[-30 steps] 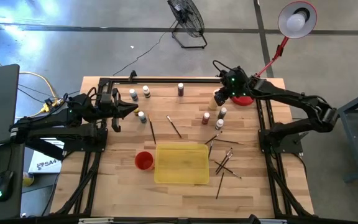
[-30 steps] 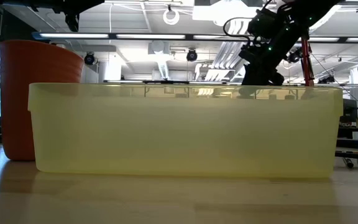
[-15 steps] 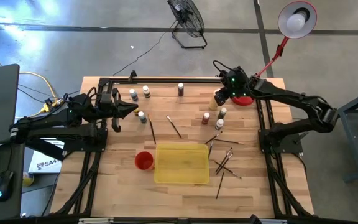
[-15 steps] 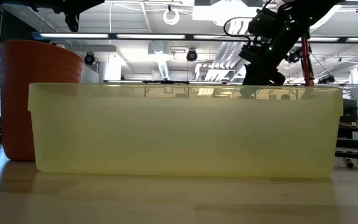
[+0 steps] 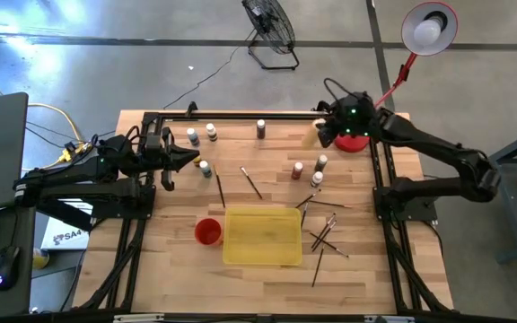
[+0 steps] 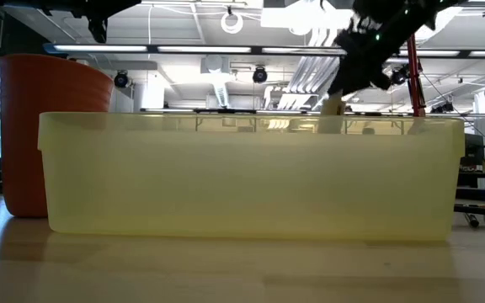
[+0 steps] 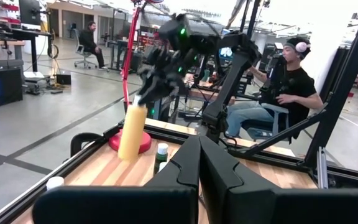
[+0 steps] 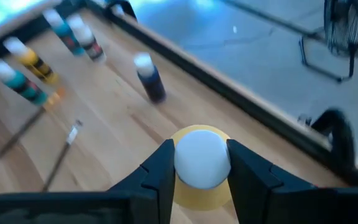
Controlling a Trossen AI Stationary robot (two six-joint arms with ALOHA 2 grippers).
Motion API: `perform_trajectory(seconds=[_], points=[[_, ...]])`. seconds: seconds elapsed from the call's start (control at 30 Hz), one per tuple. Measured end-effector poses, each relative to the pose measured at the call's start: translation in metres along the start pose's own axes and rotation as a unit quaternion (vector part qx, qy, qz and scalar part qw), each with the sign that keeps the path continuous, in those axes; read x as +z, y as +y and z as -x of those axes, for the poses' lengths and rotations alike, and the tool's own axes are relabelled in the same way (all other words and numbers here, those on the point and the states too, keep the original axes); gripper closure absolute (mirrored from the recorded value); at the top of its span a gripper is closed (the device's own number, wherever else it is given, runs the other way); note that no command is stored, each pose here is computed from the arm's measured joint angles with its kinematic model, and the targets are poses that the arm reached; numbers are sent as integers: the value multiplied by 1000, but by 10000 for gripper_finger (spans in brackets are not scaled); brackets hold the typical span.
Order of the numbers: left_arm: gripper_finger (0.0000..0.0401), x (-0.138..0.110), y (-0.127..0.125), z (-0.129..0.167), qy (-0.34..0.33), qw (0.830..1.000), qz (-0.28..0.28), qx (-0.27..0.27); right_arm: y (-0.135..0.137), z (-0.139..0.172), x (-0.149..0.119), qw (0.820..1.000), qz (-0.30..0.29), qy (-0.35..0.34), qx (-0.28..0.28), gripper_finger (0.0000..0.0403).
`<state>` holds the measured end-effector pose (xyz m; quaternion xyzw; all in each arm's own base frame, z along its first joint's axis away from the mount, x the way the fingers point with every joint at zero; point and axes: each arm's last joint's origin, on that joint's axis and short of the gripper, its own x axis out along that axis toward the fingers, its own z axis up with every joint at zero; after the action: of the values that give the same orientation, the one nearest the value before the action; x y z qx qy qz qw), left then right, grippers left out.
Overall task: Pick & Place Paint Supplies
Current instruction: Put the yellow paint bottle into the yellow bin
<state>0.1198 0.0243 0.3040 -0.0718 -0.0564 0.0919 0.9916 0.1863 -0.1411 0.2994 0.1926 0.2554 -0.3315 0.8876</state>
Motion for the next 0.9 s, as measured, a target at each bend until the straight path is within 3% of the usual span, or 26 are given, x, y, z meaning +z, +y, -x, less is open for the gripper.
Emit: perform_trajectory(seconds=[0.2,0.43,0.63,0.9], points=[[401,0,0,0,0,1000,0,0,18,43,32,999,31,-41,16,293],[401,0,0,0,0,1000,0,1,57,85,57,990,64,-79,93,293],[401,0,0,0,0,1000,0,1,88,99,49,985,86,-80,126,293],[401,0,0,0,-1,1000,0,1,131,95,27,981,102,-45,155,293]])
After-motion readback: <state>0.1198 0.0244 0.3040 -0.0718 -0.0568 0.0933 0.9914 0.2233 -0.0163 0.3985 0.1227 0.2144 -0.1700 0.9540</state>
